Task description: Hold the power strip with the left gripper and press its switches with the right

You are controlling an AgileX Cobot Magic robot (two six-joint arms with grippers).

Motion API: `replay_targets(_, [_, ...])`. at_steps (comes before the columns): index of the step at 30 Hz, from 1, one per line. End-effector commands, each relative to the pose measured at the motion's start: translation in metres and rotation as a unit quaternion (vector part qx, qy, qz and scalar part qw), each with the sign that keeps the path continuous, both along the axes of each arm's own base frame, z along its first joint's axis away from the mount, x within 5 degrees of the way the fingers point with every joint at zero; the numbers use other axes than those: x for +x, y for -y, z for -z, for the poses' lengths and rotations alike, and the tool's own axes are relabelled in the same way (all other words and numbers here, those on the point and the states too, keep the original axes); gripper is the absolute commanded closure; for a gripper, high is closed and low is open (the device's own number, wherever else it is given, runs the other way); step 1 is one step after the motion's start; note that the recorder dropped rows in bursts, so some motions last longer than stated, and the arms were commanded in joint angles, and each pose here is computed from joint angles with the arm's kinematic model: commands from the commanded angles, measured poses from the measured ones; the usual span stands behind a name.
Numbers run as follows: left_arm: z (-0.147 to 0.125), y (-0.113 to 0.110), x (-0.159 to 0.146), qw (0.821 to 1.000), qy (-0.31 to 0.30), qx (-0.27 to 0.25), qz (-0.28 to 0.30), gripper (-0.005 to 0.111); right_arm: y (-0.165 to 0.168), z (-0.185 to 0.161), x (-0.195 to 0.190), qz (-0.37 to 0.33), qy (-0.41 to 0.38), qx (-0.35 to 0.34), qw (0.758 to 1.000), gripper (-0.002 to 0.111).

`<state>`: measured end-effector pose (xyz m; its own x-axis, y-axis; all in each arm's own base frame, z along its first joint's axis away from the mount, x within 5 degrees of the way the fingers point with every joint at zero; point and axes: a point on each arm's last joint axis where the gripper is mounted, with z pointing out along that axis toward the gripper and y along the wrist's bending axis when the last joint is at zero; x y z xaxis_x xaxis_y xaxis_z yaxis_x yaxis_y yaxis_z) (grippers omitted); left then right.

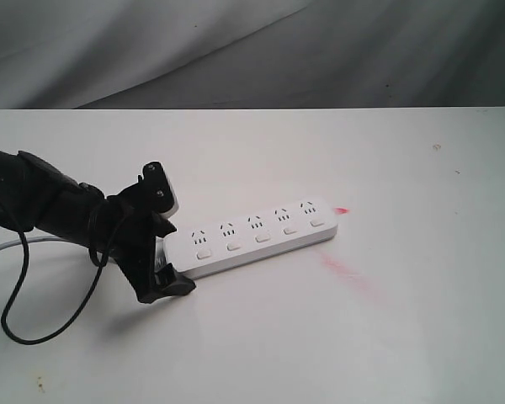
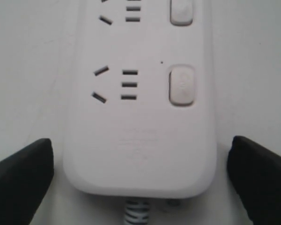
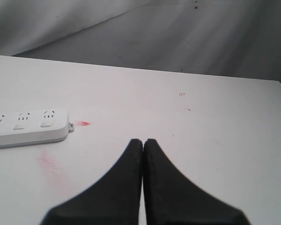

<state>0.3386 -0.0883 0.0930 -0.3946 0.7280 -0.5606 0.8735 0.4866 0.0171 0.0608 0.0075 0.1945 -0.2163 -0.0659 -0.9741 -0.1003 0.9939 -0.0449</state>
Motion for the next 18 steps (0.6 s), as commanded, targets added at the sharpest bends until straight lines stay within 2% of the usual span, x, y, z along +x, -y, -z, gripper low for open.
replay_targets(1, [0.0020, -0.0035, 0.0001, 1.000, 0.008, 0.024, 0.017, 0.013, 0.0006, 0.0015, -0.0001, 0.004, 0.001, -0.001, 1.000, 0.108])
replay_targets(8, [0.0022, -0.0043, 0.0009, 0.999, 0.012, 0.029, 0.014, 0.014, 0.0006, 0.0015, -0.0001, 0.004, 0.001, -0.001, 1.000, 0.108])
replay_targets(11, [0.0022, -0.0044, 0.0010, 0.999, 0.012, 0.030, 0.013, 0.021, 0.0006, 0.0015, -0.0001, 0.004, 0.001, -0.001, 1.000, 0.108])
replay_targets(15, [0.0026, -0.0048, 0.0005, 0.999, 0.013, 0.034, 0.020, 0.036, 0.0006, 0.0015, -0.0001, 0.004, 0.001, -0.001, 1.000, 0.108])
replay_targets(18, [0.0028, -0.0051, 0.0002, 0.999, 0.014, 0.038, 0.025, 0.039, 0.0006, 0.0015, -0.0001, 0.004, 0.001, -0.001, 1.000, 0.108])
